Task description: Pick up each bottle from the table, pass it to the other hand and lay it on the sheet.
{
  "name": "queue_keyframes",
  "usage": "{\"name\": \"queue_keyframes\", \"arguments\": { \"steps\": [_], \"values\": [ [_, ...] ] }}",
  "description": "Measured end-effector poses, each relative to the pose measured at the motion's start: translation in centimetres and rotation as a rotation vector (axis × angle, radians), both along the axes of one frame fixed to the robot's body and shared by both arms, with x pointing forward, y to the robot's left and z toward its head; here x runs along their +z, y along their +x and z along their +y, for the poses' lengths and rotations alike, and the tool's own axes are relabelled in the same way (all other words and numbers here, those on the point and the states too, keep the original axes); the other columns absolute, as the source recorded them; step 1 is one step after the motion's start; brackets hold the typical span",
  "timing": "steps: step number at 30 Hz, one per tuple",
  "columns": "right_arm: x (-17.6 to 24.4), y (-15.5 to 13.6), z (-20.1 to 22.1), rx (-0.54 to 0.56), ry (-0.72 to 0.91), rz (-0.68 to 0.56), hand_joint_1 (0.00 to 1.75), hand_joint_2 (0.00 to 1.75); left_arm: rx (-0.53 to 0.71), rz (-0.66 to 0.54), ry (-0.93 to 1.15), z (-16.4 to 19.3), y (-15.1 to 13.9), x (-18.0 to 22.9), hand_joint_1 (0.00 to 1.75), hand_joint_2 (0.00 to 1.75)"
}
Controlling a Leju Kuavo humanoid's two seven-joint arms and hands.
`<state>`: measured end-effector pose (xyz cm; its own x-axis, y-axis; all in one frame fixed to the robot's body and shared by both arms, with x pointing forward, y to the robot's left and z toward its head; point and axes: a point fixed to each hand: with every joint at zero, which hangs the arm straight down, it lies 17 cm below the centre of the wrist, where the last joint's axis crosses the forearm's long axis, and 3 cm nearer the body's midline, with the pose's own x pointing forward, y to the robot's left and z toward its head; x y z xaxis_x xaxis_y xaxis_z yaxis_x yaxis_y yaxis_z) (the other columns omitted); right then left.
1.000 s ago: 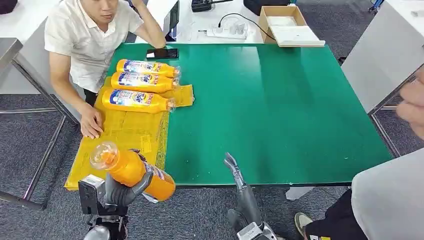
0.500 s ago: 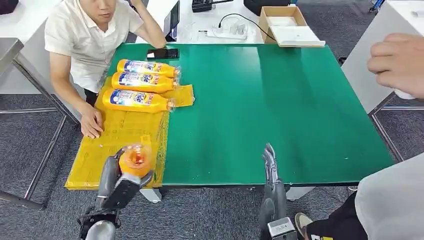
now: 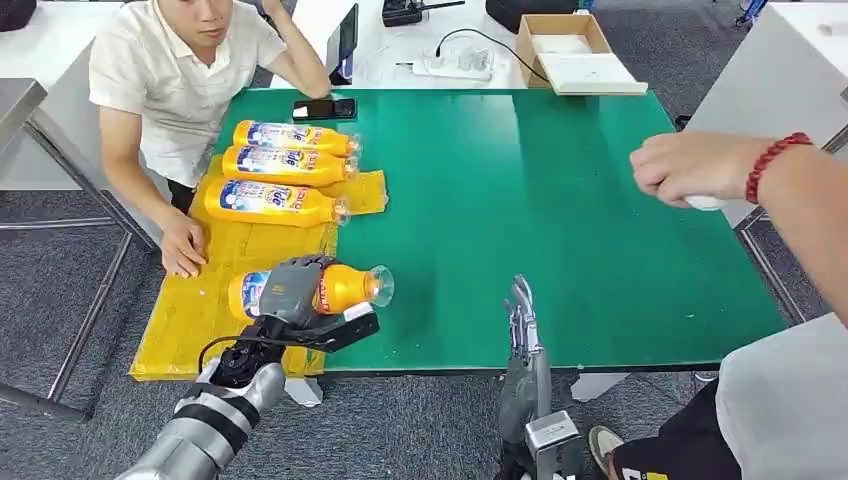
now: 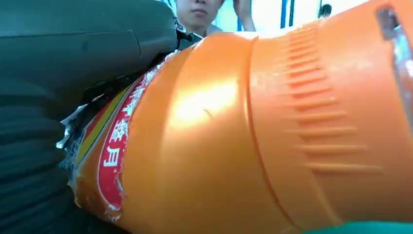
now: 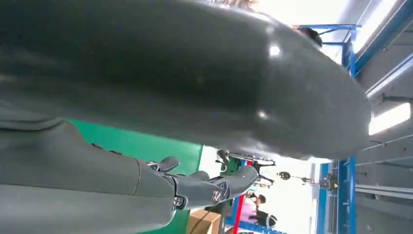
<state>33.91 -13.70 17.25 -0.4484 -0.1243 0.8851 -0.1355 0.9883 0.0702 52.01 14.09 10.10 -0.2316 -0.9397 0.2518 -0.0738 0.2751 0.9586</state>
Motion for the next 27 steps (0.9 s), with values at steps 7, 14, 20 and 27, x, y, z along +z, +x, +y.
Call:
{"name": "queue_keyframes", "arguments": {
  "steps": [7, 14, 20, 27],
  "values": [
    [-0.6, 0.3, 0.3, 0.008, -0.002, 0.016, 0.00, 0.00, -0.013, 0.038, 0.071, -0.7, 1.2, -1.0, 1.75, 1.75],
    [-0.6, 0.9, 1.9, 0.058, 0.012, 0.023, 0.00, 0.00, 0.027, 0.202, 0.207, 0.1, 2.4, -4.3, 1.50, 1.75],
    [-2.2, 2.3, 3.4, 0.087, 0.021, 0.077, 0.00, 0.00, 0.220, 0.402, 0.374, 5.5, 3.2, -7.1, 1.24, 1.75],
    [-3.3, 2.8, 3.8, 0.088, 0.024, 0.109, 0.00, 0.00, 0.243, 0.443, 0.352, 6.7, 3.2, -7.8, 0.87, 1.75]
  ]
}}
